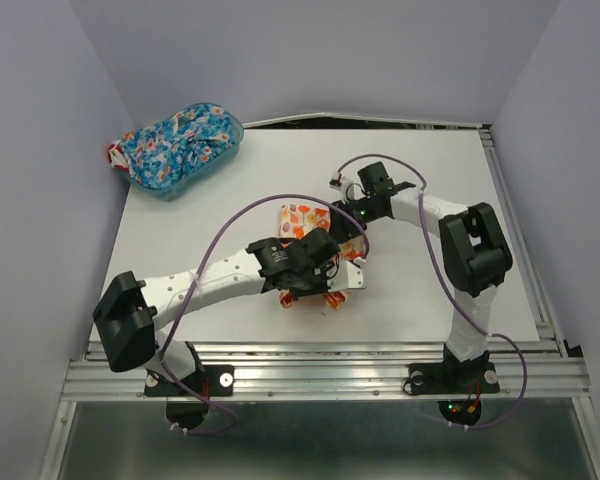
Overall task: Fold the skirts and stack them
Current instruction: Fold the skirt
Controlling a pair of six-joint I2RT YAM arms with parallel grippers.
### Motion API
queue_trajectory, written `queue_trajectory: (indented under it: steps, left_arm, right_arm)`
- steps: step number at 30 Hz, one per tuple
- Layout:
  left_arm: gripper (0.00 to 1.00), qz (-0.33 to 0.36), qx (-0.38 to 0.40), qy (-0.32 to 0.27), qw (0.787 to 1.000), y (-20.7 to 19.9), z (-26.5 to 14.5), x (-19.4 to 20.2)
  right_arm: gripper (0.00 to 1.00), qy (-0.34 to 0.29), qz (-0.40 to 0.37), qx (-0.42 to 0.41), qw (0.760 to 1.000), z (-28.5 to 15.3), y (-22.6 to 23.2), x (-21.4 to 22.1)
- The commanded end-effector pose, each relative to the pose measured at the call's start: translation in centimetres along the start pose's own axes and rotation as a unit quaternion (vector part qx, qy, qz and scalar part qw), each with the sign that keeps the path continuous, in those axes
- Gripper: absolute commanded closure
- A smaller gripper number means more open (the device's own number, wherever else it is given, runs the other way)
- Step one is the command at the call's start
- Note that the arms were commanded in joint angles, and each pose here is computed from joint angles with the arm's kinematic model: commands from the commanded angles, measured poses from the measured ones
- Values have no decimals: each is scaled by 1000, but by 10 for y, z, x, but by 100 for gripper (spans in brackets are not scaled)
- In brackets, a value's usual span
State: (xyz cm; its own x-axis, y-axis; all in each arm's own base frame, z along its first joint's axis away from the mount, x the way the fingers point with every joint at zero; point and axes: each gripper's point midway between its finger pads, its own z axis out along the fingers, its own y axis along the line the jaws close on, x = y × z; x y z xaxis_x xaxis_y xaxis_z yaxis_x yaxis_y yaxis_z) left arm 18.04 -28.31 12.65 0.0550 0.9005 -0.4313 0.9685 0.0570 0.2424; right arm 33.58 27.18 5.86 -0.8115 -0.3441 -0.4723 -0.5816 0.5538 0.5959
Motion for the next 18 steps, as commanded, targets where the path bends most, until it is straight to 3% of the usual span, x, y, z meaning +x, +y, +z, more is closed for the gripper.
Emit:
queue_trajectory:
  steps: [1, 5, 10, 16, 18]
  left_arm:
    - [100, -3, 23, -21, 999, -16, -12, -2]
    - [100, -3, 23, -22, 999, -16, -14, -1]
    - [100, 2, 26, -19, 999, -16, -16, -3]
    - [94, 17, 29, -29, 999, -12, -23, -13]
    - [90, 20, 28, -26, 999, -10, -24, -14]
  right_arm:
    - [45, -44, -62, 55, 996, -20, -9, -56]
    - [38, -71, -74, 84, 991, -20, -40, -100]
    - [36, -54, -94, 109, 988, -2, -71, -113]
    - [37, 2, -93, 101, 991, 24, -96, -79]
    - [43, 25, -86, 79, 993, 28, -93, -62]
